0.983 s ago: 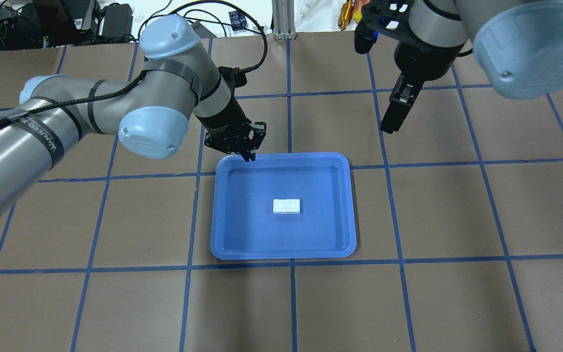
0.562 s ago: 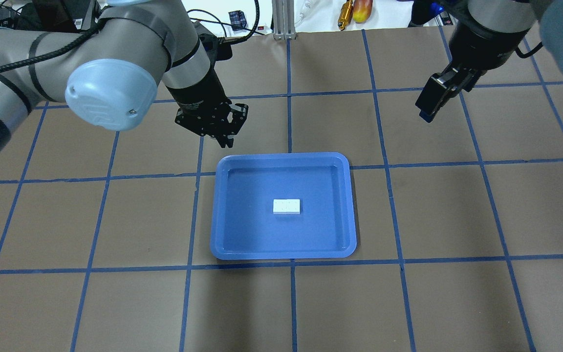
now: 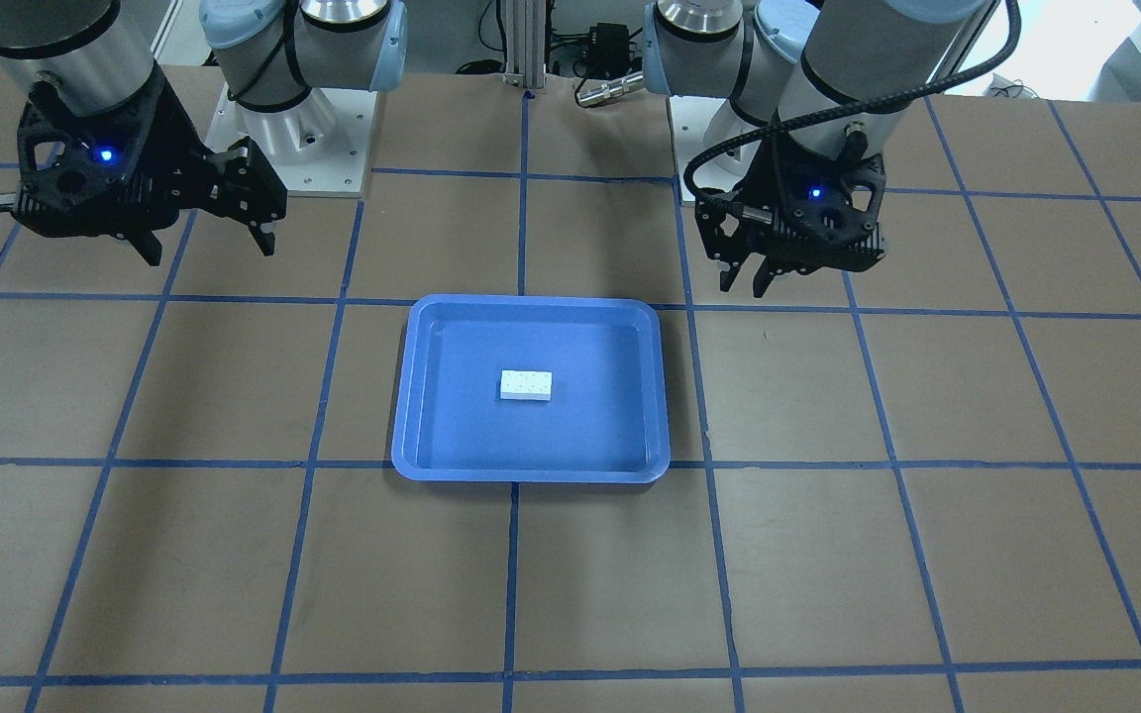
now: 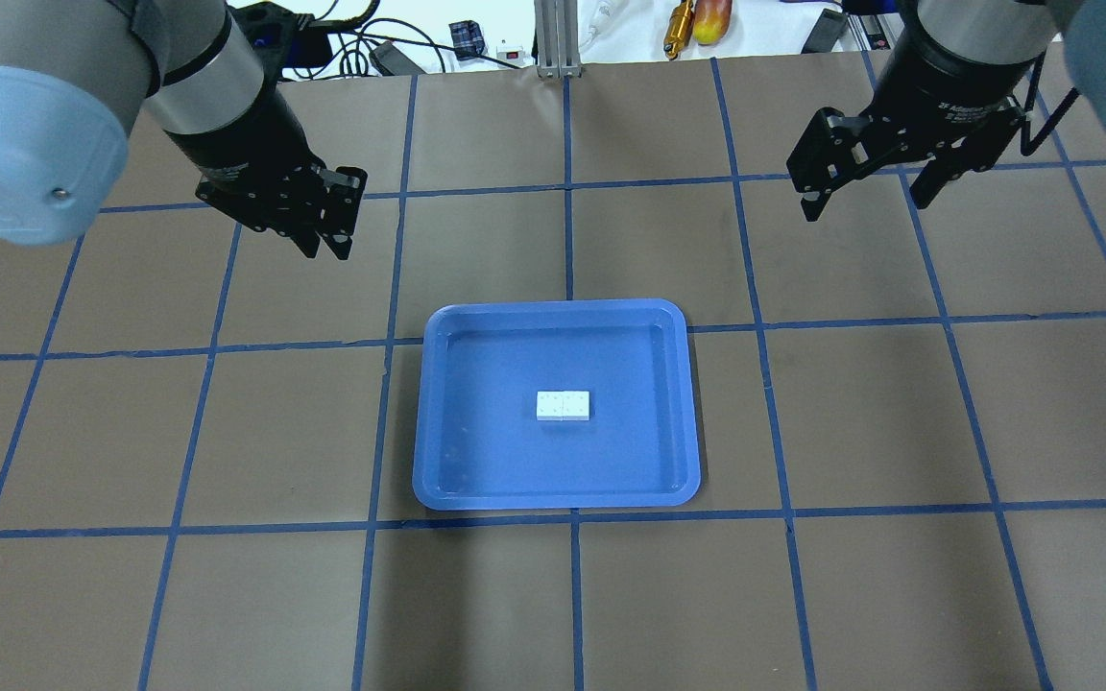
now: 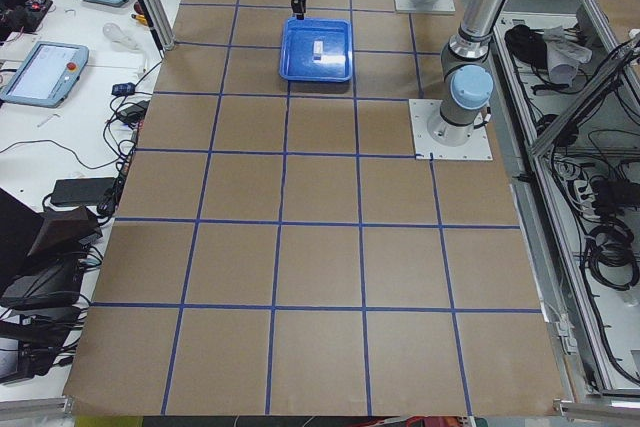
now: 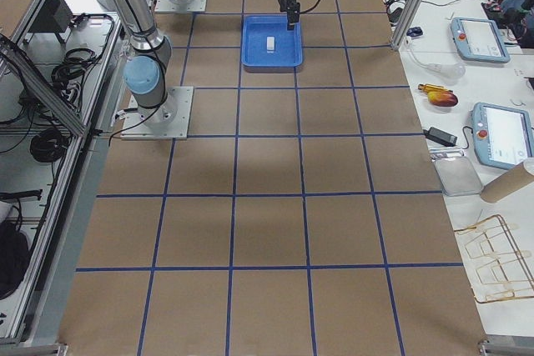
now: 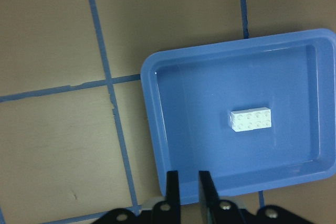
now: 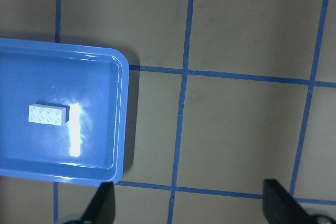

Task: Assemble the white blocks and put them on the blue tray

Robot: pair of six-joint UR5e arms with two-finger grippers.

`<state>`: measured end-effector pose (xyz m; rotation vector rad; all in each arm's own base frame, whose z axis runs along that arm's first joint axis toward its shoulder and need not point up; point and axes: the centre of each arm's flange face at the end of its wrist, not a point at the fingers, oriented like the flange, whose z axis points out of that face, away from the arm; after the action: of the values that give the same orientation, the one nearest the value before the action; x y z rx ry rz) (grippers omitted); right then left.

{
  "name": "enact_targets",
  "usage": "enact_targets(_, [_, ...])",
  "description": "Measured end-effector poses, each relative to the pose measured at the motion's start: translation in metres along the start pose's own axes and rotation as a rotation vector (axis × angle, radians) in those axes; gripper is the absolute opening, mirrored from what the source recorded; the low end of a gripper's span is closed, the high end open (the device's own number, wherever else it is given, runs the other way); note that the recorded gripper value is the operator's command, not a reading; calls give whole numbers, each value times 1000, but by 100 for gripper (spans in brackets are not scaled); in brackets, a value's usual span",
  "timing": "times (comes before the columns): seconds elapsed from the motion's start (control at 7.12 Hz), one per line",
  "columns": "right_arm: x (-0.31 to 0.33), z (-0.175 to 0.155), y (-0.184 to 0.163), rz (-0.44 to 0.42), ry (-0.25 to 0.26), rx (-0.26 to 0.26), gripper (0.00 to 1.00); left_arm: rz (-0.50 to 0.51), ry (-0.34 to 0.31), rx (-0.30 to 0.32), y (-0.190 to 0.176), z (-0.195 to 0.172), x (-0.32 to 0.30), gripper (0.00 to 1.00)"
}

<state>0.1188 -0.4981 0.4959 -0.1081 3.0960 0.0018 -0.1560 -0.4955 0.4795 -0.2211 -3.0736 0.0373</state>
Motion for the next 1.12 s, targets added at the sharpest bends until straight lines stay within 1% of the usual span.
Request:
enact_targets(0.14, [-1, 0, -1, 36, -5, 0, 100, -3, -7, 22, 5, -10, -7, 100])
enact_targets(0.28, [-3, -2, 1, 46, -6, 5, 100, -10, -21, 35, 9, -17, -13, 100])
enact_targets(0.56, [-21, -11, 10, 12, 5, 26, 100, -21, -60, 29, 14, -22, -20, 100])
enact_targets(0.7, [-27, -14, 16, -19, 23, 33, 100, -39, -72, 8, 18, -21, -21, 100])
enact_targets(0.84, [-30, -17, 21, -49, 34, 40, 100, -61, -74, -11, 20, -20, -23, 100])
enact_targets(1.12, [-29, -22, 19, -66, 37, 65, 100, -79, -77, -12, 21, -22, -25, 100])
